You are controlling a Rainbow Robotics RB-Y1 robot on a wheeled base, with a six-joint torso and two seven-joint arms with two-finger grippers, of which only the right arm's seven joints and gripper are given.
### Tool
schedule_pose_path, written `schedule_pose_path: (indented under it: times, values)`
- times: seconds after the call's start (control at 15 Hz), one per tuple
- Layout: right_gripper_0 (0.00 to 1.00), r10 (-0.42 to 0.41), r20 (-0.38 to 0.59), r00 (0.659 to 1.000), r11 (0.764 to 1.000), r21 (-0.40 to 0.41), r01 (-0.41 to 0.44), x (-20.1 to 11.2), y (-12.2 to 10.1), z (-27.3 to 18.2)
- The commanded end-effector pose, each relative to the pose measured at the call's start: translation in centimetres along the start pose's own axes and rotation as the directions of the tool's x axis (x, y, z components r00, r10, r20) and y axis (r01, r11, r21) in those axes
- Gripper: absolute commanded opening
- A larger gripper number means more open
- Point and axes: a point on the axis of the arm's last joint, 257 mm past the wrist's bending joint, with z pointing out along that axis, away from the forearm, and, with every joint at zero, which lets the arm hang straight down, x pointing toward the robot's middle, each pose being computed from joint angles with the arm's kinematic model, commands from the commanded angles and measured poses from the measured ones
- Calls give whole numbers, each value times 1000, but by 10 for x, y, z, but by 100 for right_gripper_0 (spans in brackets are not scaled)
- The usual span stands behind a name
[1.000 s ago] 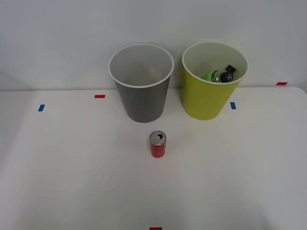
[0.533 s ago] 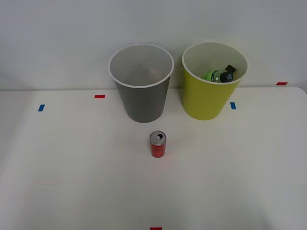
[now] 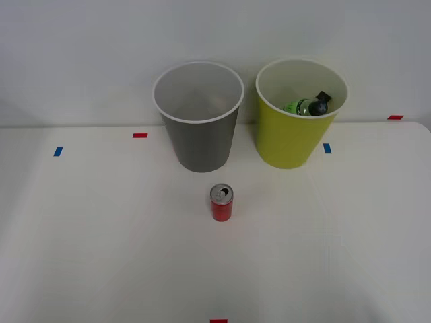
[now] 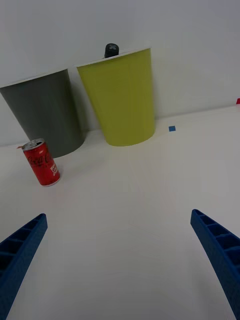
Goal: Put cans in the gray bin, plastic bottles in the light green bin
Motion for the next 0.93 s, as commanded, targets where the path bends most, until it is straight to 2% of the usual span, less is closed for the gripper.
schedule_pose_path:
  times: [0.07,0.67,0.8,0.93]
  values:
    - [100,0,0,1000,1000,0,0,0,0,0]
    - [100,0,0,1000,1000,0,0,0,0,0]
    - [100,21,-15,1000,1000,-5,-21,12,0,3]
    - [100,57,-3,998,998,-9,-57,10,3,4]
